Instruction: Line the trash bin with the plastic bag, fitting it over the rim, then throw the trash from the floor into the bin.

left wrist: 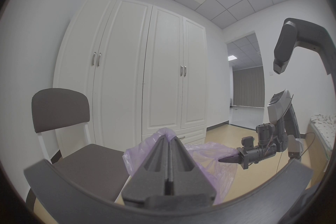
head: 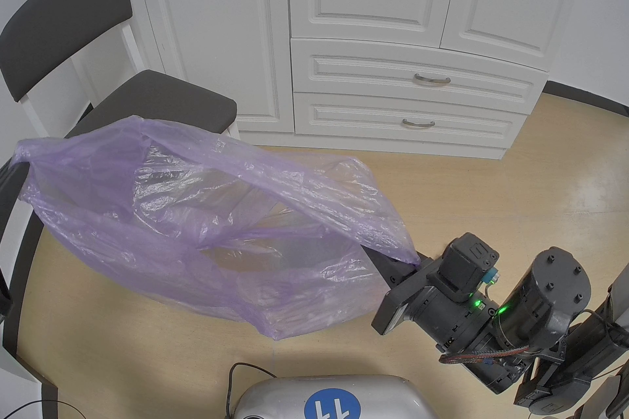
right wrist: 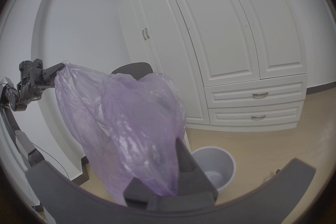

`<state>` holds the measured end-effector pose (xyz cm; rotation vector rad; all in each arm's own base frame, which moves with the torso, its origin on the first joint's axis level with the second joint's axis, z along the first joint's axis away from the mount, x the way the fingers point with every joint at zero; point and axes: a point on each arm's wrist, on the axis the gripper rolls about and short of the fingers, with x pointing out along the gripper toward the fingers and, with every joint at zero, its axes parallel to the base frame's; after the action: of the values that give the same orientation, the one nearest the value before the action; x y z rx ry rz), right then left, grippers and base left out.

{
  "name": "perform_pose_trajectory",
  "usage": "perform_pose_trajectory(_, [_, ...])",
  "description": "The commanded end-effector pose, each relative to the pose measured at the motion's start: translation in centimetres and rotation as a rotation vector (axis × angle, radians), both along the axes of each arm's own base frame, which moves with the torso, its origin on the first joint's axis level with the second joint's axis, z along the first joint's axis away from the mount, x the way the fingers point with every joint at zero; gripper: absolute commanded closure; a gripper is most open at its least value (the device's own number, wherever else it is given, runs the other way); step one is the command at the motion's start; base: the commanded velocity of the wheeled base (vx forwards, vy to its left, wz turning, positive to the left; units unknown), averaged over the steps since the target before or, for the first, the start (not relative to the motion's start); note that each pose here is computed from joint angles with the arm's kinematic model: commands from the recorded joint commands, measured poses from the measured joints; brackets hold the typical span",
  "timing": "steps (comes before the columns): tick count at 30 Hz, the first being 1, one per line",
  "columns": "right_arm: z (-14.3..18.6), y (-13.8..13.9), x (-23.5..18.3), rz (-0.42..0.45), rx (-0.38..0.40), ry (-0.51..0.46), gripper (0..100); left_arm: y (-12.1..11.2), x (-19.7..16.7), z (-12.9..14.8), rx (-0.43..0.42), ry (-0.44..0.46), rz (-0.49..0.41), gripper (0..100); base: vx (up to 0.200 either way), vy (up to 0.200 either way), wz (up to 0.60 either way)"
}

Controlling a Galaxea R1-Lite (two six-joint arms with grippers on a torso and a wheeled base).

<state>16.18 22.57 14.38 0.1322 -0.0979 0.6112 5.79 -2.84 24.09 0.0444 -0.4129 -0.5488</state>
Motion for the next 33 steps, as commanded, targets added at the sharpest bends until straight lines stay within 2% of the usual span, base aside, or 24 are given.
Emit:
perform_pose_trajectory(1, [0.4, -0.3, -0.3, 0.004, 0.020, -0.013, 100, 0.3, -0.7, 0.9, -0.011, -0.034, -0.005, 100, 0.000, 0.000, 0.00])
perform_pose_trajectory(3, [0.1, -0.1, -0.2, 0.006, 0.013, -0.004, 100, 0.1, -0.5, 2.7, 0.002, -0.030, -0.030, 100, 0.000, 0.000, 0.00])
perform_pose_trajectory(7, [-0.4, 0.1, -0.2, 0.016, 0.012, 0.017, 100, -0.8, 0.7, 4.0, 0.026, -0.008, -0.112, 100, 0.000, 0.000, 0.00])
perform_pose_trajectory(10, [-0.5, 0.4, -0.5, 0.031, 0.025, 0.031, 100, -1.7, 2.2, 4.5, 0.037, 0.017, -0.132, 100, 0.000, 0.000, 0.00])
perform_pose_trajectory(17, [-1.1, 0.1, -0.7, 0.035, 0.015, 0.056, 100, -3.1, 5.2, 2.8, 0.069, 0.096, -0.131, 100, 0.000, 0.000, 0.00])
perform_pose_trajectory(27, [-1.6, 0.3, -0.6, 0.031, -0.002, 0.066, 100, -3.8, 6.7, 2.1, 0.042, 0.092, -0.138, 100, 0.000, 0.000, 0.00])
perform_pose_trajectory(33, [-0.9, 0.1, -0.8, 0.032, 0.018, 0.051, 100, -3.5, 6.6, 1.7, 0.006, 0.114, -0.143, 100, 0.000, 0.000, 0.00])
